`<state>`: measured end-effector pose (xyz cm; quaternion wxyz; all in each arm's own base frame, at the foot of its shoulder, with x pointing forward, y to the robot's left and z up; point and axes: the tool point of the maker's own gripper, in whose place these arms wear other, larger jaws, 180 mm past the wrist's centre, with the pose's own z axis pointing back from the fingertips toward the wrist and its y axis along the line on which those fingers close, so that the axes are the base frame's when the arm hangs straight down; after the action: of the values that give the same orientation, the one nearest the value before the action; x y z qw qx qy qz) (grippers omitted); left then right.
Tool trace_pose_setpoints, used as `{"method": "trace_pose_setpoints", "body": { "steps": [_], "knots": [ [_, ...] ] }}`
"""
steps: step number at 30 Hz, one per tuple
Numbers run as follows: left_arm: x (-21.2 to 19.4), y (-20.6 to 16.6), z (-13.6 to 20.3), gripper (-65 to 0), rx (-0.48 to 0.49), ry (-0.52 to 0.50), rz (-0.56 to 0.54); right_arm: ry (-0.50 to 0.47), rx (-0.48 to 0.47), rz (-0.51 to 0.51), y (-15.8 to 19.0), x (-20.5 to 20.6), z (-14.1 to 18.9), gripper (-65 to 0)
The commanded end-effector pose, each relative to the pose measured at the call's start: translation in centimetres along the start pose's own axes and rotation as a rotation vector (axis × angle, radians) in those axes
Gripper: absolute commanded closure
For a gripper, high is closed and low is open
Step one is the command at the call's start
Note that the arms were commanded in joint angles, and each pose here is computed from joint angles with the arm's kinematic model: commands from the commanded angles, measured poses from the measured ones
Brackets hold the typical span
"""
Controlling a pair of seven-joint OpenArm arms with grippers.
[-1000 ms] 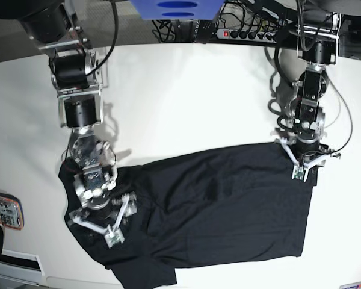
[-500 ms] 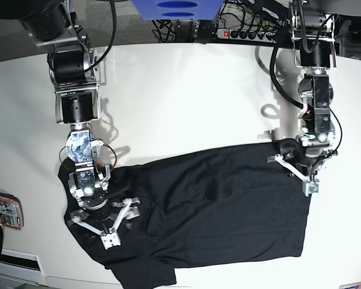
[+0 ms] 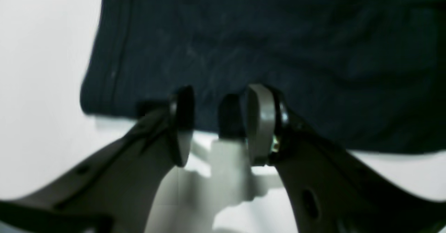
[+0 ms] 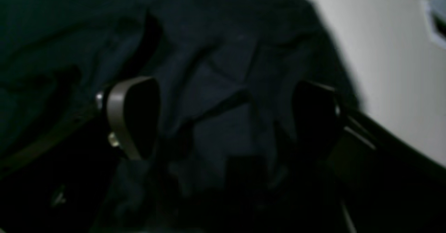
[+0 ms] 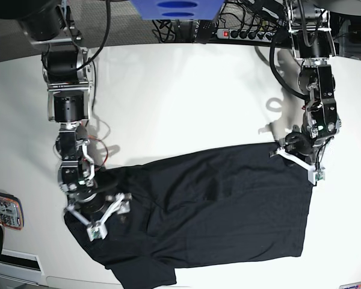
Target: Fold the T-shirt properly
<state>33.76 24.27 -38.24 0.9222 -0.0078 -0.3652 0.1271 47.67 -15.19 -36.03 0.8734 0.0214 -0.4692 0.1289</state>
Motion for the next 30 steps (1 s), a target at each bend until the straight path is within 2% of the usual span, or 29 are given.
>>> {"method": "trace_pose_setpoints", "body": {
  "steps": [1, 6, 11, 14, 20, 23, 30],
  "knots": [
    [1.5, 0.3, 0.2, -23.8, 0.005, -0.043, -0.004, -0.049, -0.019, -0.004, -1.0, 1.8, 0.0, -56.1],
    [1.7, 0.7, 0.0, -23.8, 0.018, -0.046, -0.006, -0.032, -0.014, -0.024, -1.0, 0.0, -0.6, -56.1],
    [0.6, 1.9, -2.0, -23.8, 0.044, 0.012, 0.018, -0.019, -0.01, -0.048, -0.9, -2.0, -1.3, -56.1],
    [1.0, 2.2, -2.7, -23.8, 0.052, -0.02, 0.022, -0.019, -0.011, -0.052, -1.0, -2.2, -1.4, -56.1],
    [1.7, 0.9, -2.9, -23.7, 0.028, -0.052, -0.154, -0.014, -0.012, -0.055, -1.0, -2.5, -1.3, -56.1],
    [1.6, 1.2, -2.9, -23.7, 0.036, -0.049, -0.164, 0.005, -0.005, -0.06, -0.5, -3.7, -1.2, -56.1],
    [2.1, 2.5, -2.6, -23.7, 0.064, -0.053, -0.181, 0.002, -0.004, -0.058, -0.4, -3.6, -1.3, -56.1]
  ]
}}
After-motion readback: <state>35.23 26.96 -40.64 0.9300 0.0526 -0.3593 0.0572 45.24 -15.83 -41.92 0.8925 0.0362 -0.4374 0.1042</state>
